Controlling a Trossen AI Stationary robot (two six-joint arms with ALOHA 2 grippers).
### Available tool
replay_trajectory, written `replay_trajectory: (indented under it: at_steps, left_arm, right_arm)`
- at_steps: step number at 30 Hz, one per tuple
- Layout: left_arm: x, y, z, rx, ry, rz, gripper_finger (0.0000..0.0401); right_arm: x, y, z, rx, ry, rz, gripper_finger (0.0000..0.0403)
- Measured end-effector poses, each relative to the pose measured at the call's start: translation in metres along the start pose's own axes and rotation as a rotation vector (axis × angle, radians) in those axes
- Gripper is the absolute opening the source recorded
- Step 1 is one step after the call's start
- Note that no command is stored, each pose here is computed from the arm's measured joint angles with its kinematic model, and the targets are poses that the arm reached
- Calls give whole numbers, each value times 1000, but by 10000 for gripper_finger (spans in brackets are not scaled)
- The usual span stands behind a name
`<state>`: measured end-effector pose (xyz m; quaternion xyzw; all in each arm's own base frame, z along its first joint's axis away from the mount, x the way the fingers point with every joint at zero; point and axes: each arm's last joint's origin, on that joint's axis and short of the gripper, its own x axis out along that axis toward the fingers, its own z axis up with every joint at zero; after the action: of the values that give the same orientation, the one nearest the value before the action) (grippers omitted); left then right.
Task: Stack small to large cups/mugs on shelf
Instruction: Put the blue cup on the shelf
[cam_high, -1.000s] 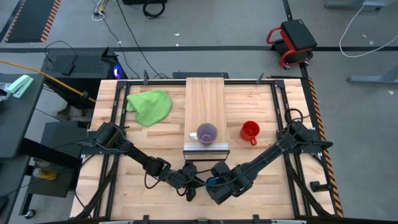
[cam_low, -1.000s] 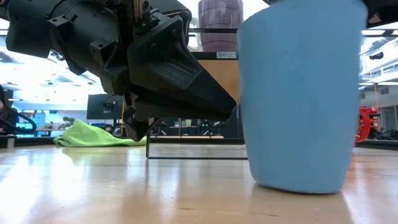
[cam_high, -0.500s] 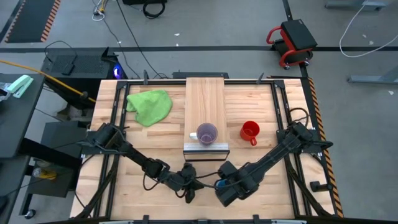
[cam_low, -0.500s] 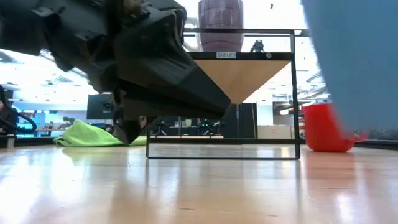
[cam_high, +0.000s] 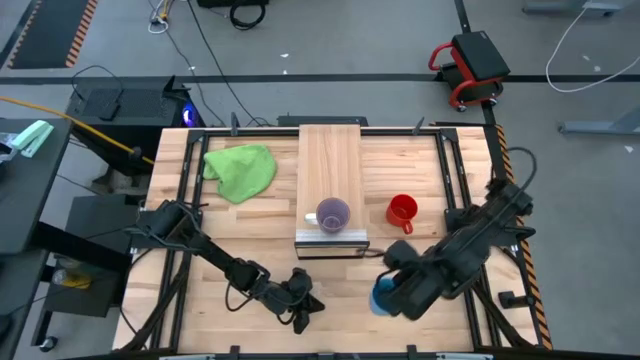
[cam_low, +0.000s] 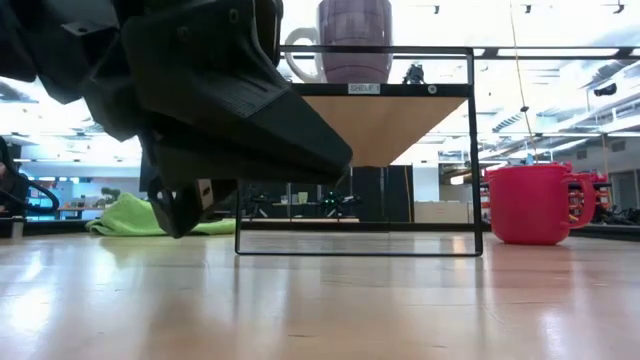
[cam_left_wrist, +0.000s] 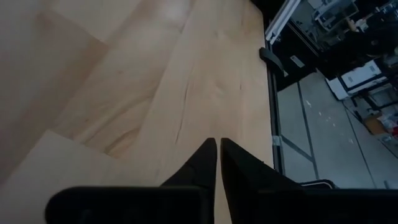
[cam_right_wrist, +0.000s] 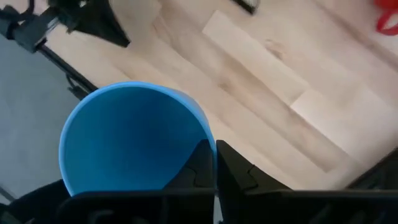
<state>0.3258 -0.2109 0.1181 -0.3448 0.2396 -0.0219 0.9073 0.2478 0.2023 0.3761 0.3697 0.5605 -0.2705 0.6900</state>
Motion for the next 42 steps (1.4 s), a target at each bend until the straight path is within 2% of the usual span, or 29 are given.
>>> replay_trajectory:
  at_steps: [8, 16, 23, 27, 30, 34, 38, 42]
  left_arm:
    - [0, 0, 0, -1, 2, 3, 18]
    - [0, 0, 0, 0, 3, 4, 23]
    - [0, 0, 0, -19, 3, 4, 14]
    - [0, 1, 0, -19, 3, 5, 13]
    - [0, 1, 0, -21, 3, 5, 18]
    - [0, 1, 0, -25, 4, 6, 19]
    - [0, 1, 0, -24, 5, 7, 12]
    - [0, 1, -1, -22, 8, 13, 11]
  right_arm:
    - [-32, -54, 33, 88, -86, 64, 2]
    - [-72, -122, 90, 226, -290, 143, 2]
    - [-89, -170, 149, 359, -470, 39, 2]
    - [-88, -170, 184, 335, -457, -20, 2]
    - [-85, -157, 213, 264, -454, -54, 2]
    - [-91, -137, 243, 182, -491, -36, 2]
    - [-86, -120, 263, 132, -490, -24, 2]
    - [-66, -109, 273, 89, -406, -24, 2]
